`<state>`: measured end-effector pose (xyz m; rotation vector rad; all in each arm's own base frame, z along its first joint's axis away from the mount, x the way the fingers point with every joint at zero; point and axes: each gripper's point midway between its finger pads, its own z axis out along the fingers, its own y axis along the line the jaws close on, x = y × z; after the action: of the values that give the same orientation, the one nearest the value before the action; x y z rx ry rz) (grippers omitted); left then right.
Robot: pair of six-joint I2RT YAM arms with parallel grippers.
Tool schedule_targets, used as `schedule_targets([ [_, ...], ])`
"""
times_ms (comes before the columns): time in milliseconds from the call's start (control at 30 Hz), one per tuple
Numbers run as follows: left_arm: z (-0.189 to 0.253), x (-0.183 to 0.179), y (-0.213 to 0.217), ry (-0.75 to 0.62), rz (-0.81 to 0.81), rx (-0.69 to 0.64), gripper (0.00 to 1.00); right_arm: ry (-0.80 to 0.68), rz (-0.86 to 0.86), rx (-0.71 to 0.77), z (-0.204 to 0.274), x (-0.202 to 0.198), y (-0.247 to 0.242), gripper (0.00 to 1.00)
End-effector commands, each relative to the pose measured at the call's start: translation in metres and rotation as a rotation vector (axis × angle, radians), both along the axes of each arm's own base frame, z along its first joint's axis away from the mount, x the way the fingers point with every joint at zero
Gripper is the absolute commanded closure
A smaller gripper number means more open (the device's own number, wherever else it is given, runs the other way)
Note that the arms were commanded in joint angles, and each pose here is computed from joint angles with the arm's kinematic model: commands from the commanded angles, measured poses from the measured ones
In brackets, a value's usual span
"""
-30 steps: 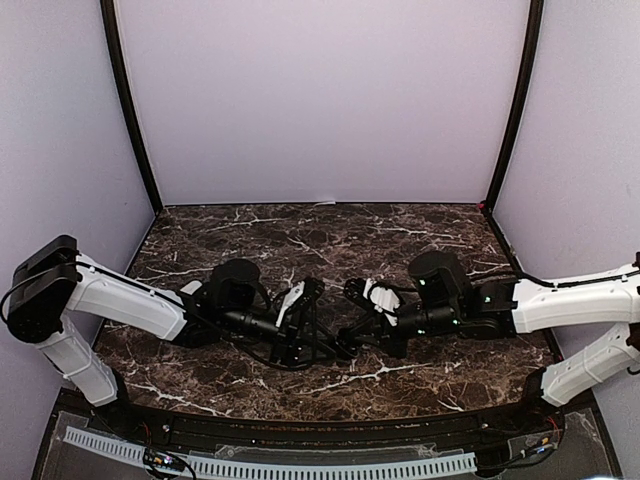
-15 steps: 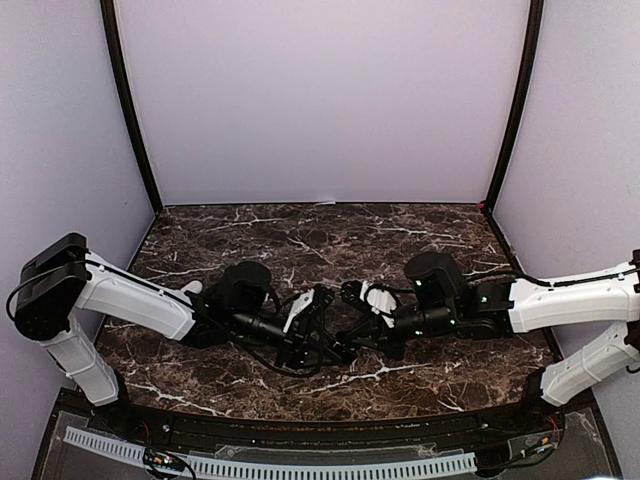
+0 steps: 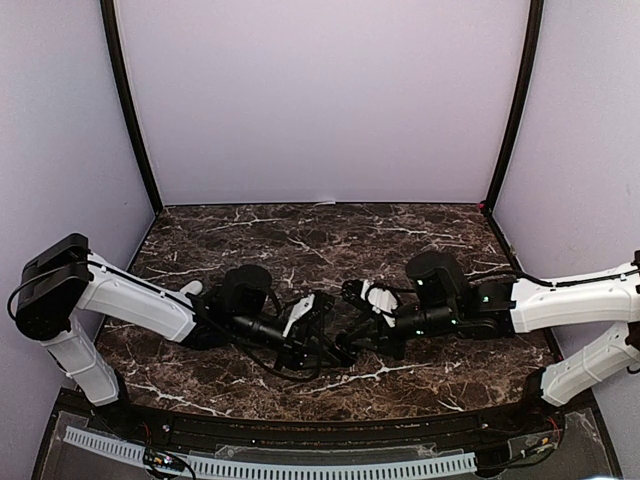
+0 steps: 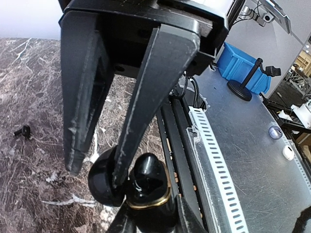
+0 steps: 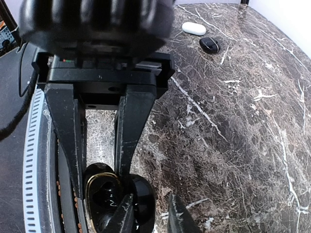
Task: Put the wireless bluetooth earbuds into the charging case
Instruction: Pass from the right arm to the left
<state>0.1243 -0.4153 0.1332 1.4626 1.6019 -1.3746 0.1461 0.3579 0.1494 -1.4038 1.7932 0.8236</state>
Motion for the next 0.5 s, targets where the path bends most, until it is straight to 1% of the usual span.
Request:
schedule_targets([
  [0,0.005,-0.009,0.005,-0.05,-0.023,-0.047,0.8,-0.052,-0.029,0.085,0.029,0.006,0.002,0.75],
  [267,0.0,-0.008,0.015,-0.068,0.024,-0.071,0.8,-0.059,-0.072,0.111,0.041,0.011,-0.007,0.68],
  [400,0.0,-0.002,0.026,-0.016,0.053,-0.099,0.8,-0.05,-0.129,0.131,0.044,0.019,-0.014,0.64],
  [467,0.003,0.008,0.036,0.012,0.091,-0.124,0.8,-0.048,-0.186,0.14,0.044,0.027,-0.021,0.63],
])
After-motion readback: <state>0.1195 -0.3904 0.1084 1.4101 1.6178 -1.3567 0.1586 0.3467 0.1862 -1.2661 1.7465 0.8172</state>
